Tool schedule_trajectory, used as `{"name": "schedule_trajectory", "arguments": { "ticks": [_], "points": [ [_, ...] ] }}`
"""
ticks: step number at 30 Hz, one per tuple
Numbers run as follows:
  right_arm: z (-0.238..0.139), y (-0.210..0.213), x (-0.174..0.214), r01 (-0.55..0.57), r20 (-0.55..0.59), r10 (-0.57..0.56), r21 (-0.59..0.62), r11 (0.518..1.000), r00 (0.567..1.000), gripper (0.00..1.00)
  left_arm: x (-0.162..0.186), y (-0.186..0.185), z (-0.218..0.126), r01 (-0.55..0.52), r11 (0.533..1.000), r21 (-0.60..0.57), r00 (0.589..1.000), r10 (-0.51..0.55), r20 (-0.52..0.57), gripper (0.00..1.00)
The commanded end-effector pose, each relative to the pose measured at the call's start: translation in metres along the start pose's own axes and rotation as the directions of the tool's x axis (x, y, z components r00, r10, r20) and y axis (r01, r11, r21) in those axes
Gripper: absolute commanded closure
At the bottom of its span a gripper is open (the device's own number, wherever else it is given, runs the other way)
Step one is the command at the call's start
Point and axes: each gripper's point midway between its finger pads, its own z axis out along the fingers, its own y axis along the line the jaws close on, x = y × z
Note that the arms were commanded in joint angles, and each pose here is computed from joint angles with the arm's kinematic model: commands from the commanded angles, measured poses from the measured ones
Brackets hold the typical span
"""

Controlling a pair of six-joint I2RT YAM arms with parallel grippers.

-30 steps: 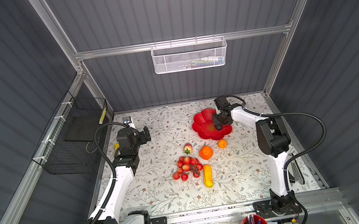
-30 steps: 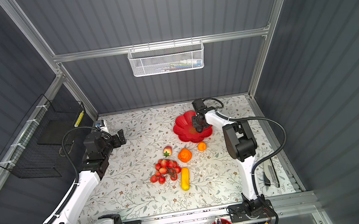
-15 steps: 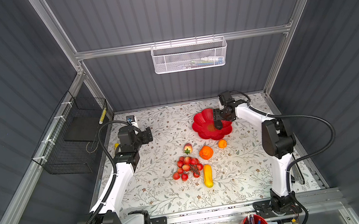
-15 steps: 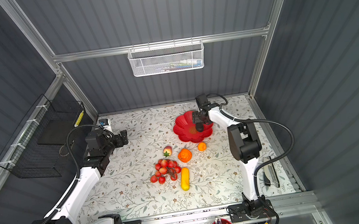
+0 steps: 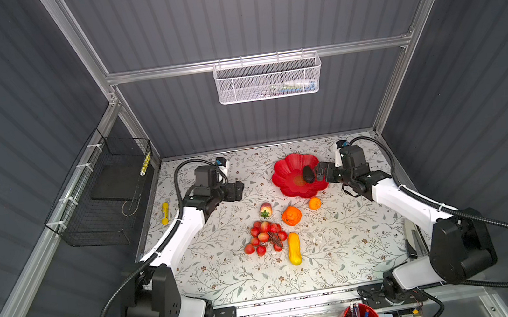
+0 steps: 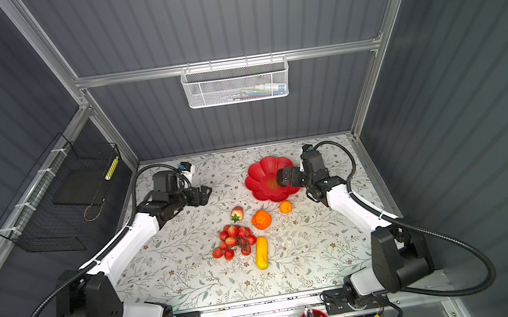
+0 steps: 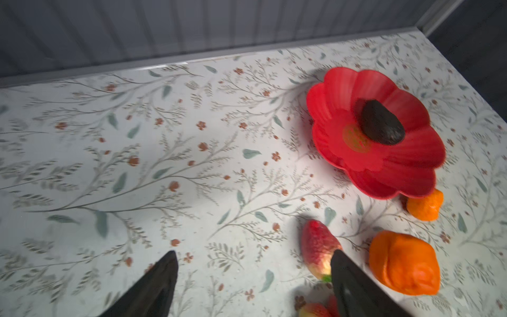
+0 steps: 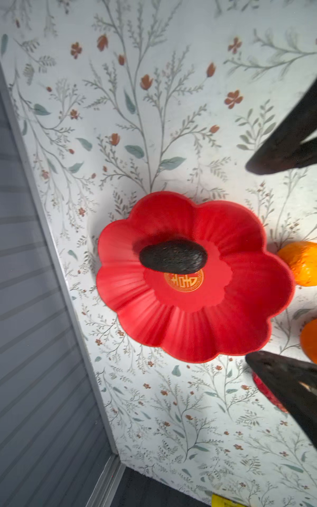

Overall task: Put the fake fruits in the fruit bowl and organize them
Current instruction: 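Reach the left gripper to the single strawberry while the right gripper withdraws, then grasp the single strawberry with the left gripper and lift it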

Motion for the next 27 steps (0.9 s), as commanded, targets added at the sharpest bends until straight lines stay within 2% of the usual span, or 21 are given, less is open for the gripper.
{"name": "schedule_trajectory", "arguments": {
  "ticks": [1, 4, 9, 17, 23, 27],
  "points": [
    [-0.014, 0.004, -0.016, -0.010, 0.081, 0.012, -0.024, 1.000, 0.997, 0.01, 0.022, -0.020, 0.016, 0.024, 0.999, 0.029, 0.996, -0.021, -0.089, 0.13],
    [-0.013, 0.001, -0.011, -0.004, 0.068, 0.005, -0.014, 1.000, 0.998, 0.01, 0.046, -0.035, 0.036, 0.042, 0.999, 0.033, 0.987, -0.037, -0.155, 0.14],
    [-0.007, -0.001, -0.006, -0.007, 0.045, 0.008, -0.012, 1.000, 0.999, 0.01, 0.065, -0.060, 0.057, 0.026, 0.999, 0.036, 0.979, -0.018, -0.204, 0.14],
    [-0.005, -0.002, -0.003, -0.015, 0.035, 0.015, -0.014, 1.000, 0.999, 0.01, 0.080, -0.062, 0.093, 0.053, 0.999, 0.011, 0.964, -0.048, -0.262, 0.15],
    [-0.008, -0.007, -0.001, -0.010, 0.036, 0.010, 0.000, 1.000, 0.999, 0.01, 0.088, -0.058, 0.113, 0.046, 0.999, -0.014, 0.951, -0.048, -0.305, 0.24],
    [-0.006, -0.009, 0.002, -0.013, 0.028, 0.013, 0.002, 1.000, 1.000, 0.01, 0.091, -0.058, 0.119, 0.045, 0.999, -0.013, 0.948, -0.047, -0.316, 0.35]
  ]
}}
